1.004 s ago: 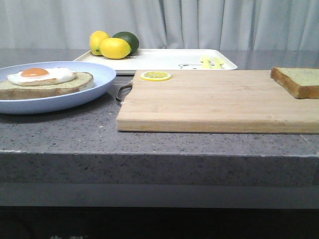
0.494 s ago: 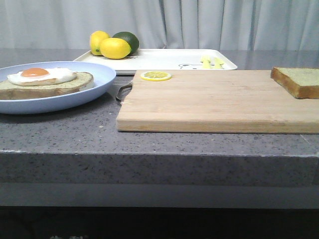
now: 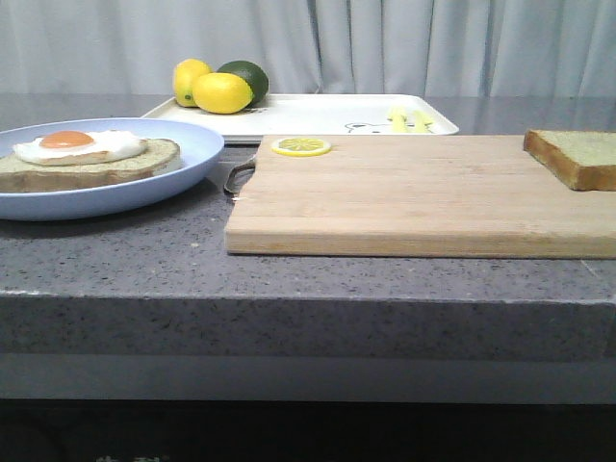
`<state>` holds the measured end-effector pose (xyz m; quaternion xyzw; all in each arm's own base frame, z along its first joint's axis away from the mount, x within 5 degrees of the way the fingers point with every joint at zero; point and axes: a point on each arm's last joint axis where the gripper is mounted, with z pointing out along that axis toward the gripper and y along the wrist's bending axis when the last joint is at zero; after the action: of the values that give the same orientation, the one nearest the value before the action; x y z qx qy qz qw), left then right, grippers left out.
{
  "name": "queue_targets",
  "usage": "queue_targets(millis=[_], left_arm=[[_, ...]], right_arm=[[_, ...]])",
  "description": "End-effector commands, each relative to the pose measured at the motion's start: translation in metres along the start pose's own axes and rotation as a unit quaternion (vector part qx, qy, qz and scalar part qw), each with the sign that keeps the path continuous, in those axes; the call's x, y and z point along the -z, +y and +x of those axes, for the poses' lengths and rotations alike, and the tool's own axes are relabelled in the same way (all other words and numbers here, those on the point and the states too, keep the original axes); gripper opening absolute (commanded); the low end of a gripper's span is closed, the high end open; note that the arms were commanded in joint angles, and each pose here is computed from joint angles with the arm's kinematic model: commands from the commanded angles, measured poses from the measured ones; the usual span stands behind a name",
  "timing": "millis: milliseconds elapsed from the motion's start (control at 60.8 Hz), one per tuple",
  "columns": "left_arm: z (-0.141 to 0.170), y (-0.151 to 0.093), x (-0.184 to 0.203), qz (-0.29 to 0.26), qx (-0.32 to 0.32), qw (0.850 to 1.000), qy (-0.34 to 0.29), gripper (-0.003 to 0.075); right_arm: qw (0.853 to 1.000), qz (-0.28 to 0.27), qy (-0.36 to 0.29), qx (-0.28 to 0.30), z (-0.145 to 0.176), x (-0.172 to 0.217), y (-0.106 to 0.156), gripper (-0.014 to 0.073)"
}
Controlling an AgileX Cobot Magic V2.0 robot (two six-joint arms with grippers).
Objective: Place bread and move sandwich to tray
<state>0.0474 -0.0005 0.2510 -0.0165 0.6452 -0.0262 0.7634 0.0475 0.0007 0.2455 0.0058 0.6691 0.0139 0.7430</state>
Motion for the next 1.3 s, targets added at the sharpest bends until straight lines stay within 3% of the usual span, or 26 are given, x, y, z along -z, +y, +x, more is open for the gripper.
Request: queue_targets(millis=[0,230,428,625,1136,1218,1284], left_arm=[[-0.047,-0.003,0.008,0.002,-0.009,0.997,-0.08,-0.0018],[-0.125,-0.007,0.007,0.0,-0.019,1.0,-0.021,-0.0018],[-0.156,-0.009,-0.016,-0.004,-0.019,0.996,0.087,-0.0018],[-0.147,-0.008,-0.04,-0.008,-0.021,0.988,0.151,-0.0018],[-0.116,-0.007,-0.062,-0.008,-0.014,0.977,0.215,-0.0013],[-0.116,-0.007,-0.063,-0.008,-0.014,0.977,0.215,0.0039],[-0.116,-0.007,-0.063,-0.008,-0.014,0.977,0.215,0.0141]], right_arm=[[0.998,0.002,-0.056,0.007,-0.041,0.01,0.001,-0.0068],[1.0,0.001,-0.009,0.01,-0.104,0.009,0.003,-0.0068],[0.996,0.001,0.094,0.01,-0.129,-0.017,0.004,-0.0068],[0.982,0.002,0.188,0.009,-0.121,-0.047,0.003,-0.0068],[0.964,0.003,0.266,0.008,-0.104,-0.07,0.003,-0.0062],[0.961,0.003,0.276,0.008,-0.102,-0.069,0.003,0.0019],[0.96,0.003,0.28,0.009,-0.101,-0.068,0.003,0.014]])
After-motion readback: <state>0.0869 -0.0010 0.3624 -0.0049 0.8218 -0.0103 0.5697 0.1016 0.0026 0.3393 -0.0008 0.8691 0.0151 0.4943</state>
